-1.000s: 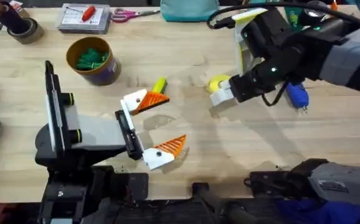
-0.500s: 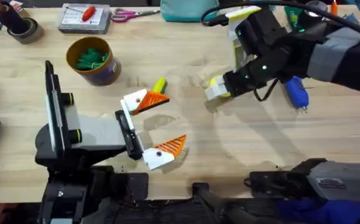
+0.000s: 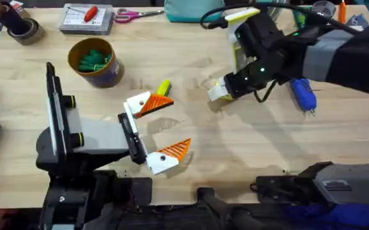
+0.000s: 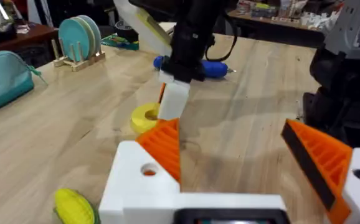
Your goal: Pick up the gripper from the table and insert it into the empty holder that is missing its gripper. Then pick up a screw, insert it into the mounting hole, and use the screwdriver to tighten it. Finally, clean up the table by picking up the vegetable and placing it into the bucket.
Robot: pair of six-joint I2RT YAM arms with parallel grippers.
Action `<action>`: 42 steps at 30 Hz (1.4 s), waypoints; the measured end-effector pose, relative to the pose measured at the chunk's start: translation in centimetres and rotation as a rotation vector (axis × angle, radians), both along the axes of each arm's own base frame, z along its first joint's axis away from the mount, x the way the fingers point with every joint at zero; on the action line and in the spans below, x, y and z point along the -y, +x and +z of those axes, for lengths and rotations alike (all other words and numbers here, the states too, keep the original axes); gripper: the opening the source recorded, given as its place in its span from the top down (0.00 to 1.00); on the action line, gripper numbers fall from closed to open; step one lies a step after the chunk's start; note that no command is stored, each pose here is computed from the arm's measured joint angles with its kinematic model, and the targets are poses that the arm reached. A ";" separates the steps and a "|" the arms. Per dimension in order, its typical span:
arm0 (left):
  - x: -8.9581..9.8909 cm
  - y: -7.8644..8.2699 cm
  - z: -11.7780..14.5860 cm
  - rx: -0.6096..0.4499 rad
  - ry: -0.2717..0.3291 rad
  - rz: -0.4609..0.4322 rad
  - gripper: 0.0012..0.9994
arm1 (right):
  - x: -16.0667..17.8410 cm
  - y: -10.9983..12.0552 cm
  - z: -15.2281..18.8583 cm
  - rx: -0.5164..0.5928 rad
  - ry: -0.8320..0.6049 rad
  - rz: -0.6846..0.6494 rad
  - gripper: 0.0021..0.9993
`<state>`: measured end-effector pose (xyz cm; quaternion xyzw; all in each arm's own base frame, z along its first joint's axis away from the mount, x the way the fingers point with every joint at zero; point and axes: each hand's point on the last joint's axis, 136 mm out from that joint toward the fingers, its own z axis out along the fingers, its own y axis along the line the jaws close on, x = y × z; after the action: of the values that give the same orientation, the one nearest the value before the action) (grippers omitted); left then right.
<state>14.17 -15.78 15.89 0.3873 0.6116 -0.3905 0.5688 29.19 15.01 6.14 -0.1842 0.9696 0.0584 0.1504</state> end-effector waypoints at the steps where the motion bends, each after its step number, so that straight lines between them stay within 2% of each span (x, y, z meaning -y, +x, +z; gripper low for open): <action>1: 0.0 0.0 0.0 0.000 0.000 0.000 0.01 | -0.1 -0.1 -0.2 -0.004 -0.005 0.005 0.13; 5: 0.0 0.0 0.0 0.001 0.000 0.000 0.01 | -0.7 -0.2 -0.6 -0.005 -0.014 0.028 0.15; 9: 0.0 0.0 0.0 0.000 0.000 0.000 0.01 | -1.0 0.0 -0.5 0.010 -0.011 0.037 0.25; 14: 0.0 0.0 0.0 0.000 0.000 0.000 0.01 | -1.1 0.1 -0.6 0.011 -0.011 0.037 0.44; 20: 0.0 0.0 0.0 0.000 0.000 0.000 0.01 | -0.9 0.1 -1.0 0.005 -0.027 0.034 0.59; 24: 0.0 0.0 0.0 0.000 0.000 0.000 0.01 | -0.8 0.3 -1.0 0.012 -0.032 0.034 0.80; 29: 0.0 0.0 0.0 0.000 0.000 0.000 0.01 | -0.8 0.3 -1.0 0.014 -0.034 0.033 0.83; 42: 0.0 0.0 0.0 0.001 0.000 0.000 0.01 | -0.7 0.3 -1.0 0.014 -0.039 0.031 0.83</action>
<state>14.17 -15.78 15.90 0.3875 0.6114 -0.3903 0.5690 29.51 15.68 5.13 -0.2027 0.9664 0.0406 0.1526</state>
